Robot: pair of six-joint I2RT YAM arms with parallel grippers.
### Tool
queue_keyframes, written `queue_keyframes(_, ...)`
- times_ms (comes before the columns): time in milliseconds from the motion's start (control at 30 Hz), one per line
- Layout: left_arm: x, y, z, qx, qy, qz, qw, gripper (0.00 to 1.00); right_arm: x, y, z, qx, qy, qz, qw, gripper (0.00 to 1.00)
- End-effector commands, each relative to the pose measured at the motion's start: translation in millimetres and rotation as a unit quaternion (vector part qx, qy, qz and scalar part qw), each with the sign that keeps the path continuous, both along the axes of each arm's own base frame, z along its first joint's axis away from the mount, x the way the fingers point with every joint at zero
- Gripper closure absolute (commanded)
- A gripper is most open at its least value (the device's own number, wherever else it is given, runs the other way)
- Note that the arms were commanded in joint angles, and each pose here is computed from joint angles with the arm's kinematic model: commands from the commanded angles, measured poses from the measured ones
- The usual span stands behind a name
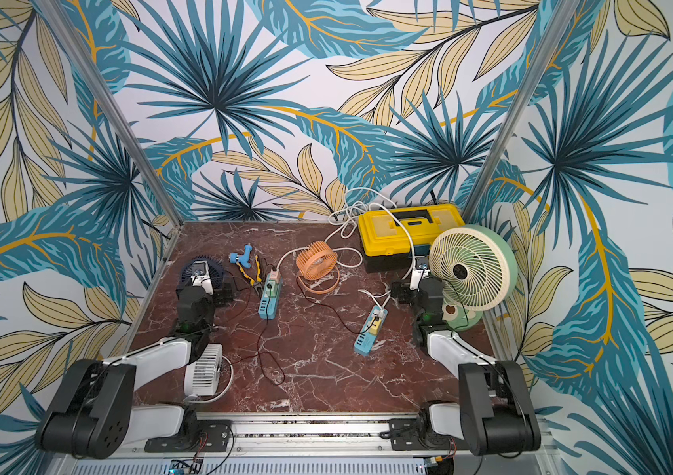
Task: Unplug the desk fan from the power strip
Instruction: Remove the plug from the socket.
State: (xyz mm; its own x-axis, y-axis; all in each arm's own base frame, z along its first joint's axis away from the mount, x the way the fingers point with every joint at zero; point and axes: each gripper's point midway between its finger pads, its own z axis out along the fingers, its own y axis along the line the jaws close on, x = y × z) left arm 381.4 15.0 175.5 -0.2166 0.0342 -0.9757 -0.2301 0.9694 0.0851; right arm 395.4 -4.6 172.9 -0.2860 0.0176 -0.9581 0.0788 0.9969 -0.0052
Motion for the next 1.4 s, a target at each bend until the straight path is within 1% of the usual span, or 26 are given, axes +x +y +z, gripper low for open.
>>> queue_keyframes(0, -5.9, -6.2, 29.8, -0.024, 0.0, -0.006, 1.0, 0.0, -17.0, 3.6, -5.7, 0.027, 0.068, -0.014, 0.997, 0.0)
queue_keyframes(100, -8.6, -24.0, 50.1, -0.049, -0.004, -0.038, 0.998, 0.0, -29.5, 12.0, 4.2, 0.058, 0.104, -0.029, 0.992, 0.01)
queue_keyframes(200, -9.1, -47.7, 65.5, -0.077, -0.002, -0.081, 0.994, 0.0, -41.1, 17.8, 14.0, 0.078, 0.139, -0.059, 0.986, 0.01)
queue_keyframes(267, -9.1, -65.0, 73.4, -0.096, 0.004, -0.11, 0.989, 0.0, -52.5, 25.3, 14.0, 0.083, 0.171, -0.072, 0.979, 0.01)
queue_keyframes(367, -9.9, -92.5, 82.8, -0.133, 0.012, -0.161, 0.978, 0.0, -63.5, 44.3, 18.9, 0.093, 0.194, -0.069, 0.974, 0.01)
queue_keyframes(467, -14.3, -130.0, 88.0, -0.172, 0.028, -0.229, 0.958, 0.0, -73.4, 57.7, 20.0, 0.105, 0.208, -0.075, 0.97, 0.0)
queue_keyframes(567, -22.3, -167.9, 82.9, -0.192, 0.061, -0.291, 0.935, 0.0, -82.7, 68.3, 14.4, 0.128, 0.236, -0.078, 0.96, 0.01)
queue_keyframes(667, -33.1, -205.4, 73.0, -0.208, 0.1, -0.352, 0.907, 0.0, -89.3, 77.0, 5.7, 0.162, 0.258, -0.076, 0.949, 0.01)
queue_keyframes(700, -40.2, -224.1, 67.4, -0.206, 0.114, -0.381, 0.894, 0.0, -90.7, 80.5, 1.5, 0.175, 0.263, -0.073, 0.946, 0.01)
queue_keyframes(800, -51.8, -257.8, 49.8, -0.202, 0.146, -0.425, 0.87, 0.0, -94.7, 80.3, -5.9, 0.19, 0.269, -0.083, 0.941, 0.01)
queue_keyframes(867, -60.1, -278.8, 37.7, -0.214, 0.171, -0.454, 0.848, 0.0, -98.0, 77.7, -10.4, 0.195, 0.275, -0.098, 0.936, 0.01)
queue_keyframes(967, -69.7, -302.6, 25.3, -0.231, 0.193, -0.486, 0.82, 0.0, -103.1, 79.3, -16.1, 0.202, 0.276, -0.111, 0.933, 0.01)
queue_keyframes(1033, -72.0, -313.7, 18.1, -0.237, 0.203, -0.5, 0.808, 0.0, -106.9, 81.5, -20.1, 0.206, 0.278, -0.121, 0.93, 0.01)
queue_keyframes(1133, -71.8, -326.4, 5.2, -0.25, 0.227, -0.512, 0.79, 0.0, -113.3, 84.2, -29.2, 0.212, 0.285, -0.143, 0.924, 0.04)
queue_keyframes(1267, -67.8, -337.7, -5.9, -0.267, 0.244, -0.517, 0.776, 0.0, -119.2, 89.1, -44.0, 0.206, 0.295, -0.167, 0.918, 0.12)
queue_keyframes(1367, -64.8, -347.0, -9.7, -0.276, 0.251, -0.524, 0.766, 0.0, -121.7, 93.1, -50.7, 0.195, 0.293, -0.177, 0.919, 0.19)
